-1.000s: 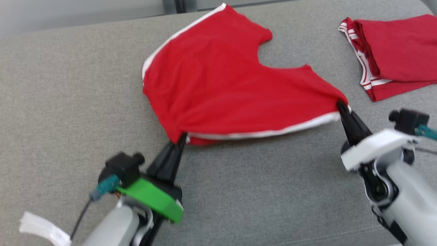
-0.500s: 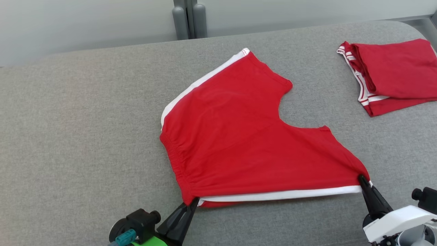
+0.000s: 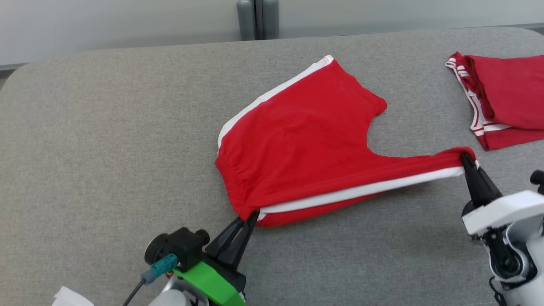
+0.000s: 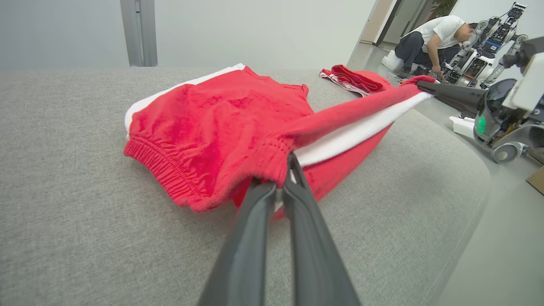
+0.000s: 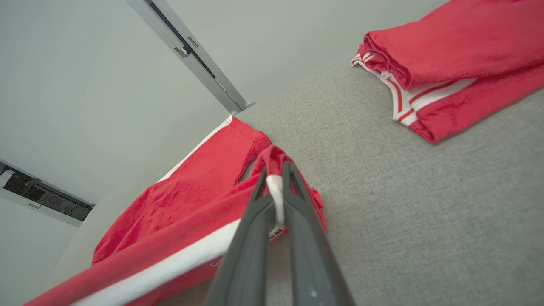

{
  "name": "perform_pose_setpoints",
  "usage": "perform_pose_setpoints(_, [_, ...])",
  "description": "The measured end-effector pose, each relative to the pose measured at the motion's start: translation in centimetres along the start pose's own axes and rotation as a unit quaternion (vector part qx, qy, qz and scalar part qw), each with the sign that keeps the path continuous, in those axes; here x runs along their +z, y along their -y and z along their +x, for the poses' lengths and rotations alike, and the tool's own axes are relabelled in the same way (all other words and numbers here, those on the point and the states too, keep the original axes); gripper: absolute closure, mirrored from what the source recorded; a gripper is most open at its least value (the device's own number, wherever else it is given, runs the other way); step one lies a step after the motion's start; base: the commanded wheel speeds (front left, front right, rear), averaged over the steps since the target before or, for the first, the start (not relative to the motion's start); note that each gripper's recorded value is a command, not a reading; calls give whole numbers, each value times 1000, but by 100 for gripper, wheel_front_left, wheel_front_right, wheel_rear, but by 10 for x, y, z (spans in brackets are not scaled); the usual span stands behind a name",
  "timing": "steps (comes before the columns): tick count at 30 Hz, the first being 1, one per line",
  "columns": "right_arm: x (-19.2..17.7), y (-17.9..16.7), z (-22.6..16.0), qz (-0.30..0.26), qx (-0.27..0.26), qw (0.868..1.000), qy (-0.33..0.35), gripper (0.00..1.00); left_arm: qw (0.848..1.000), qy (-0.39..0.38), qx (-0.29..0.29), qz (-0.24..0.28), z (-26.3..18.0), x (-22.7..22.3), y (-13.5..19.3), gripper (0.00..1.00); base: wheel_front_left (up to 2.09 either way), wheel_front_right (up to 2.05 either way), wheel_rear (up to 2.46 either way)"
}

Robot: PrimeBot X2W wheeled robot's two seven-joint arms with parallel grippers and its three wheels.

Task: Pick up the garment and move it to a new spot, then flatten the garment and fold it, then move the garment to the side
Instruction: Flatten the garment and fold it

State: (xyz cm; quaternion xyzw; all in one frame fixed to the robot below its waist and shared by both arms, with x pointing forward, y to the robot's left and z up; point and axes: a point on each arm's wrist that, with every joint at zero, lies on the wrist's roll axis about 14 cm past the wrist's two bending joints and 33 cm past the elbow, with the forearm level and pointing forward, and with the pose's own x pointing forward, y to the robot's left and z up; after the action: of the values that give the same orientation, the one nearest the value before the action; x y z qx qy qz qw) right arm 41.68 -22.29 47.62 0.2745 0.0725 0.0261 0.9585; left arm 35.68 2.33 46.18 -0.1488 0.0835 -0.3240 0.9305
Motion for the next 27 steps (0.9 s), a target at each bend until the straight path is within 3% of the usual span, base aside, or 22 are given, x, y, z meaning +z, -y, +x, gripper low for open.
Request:
perform_pose_setpoints(9, [28,-49,95,-69,61,996,-8,100,999,34,7,13,37,31,-23,100,0,0,0])
perform_pose_setpoints(15, [33,-59,160,-93,56,994,-26,100,999,38,37,11,63,42,-58,100,0,0,0])
perform_pose_setpoints(27, [-37,-89,240,-118,70,985,-100,100,995,15,94,-7,77,25,-106,100,0,0,0])
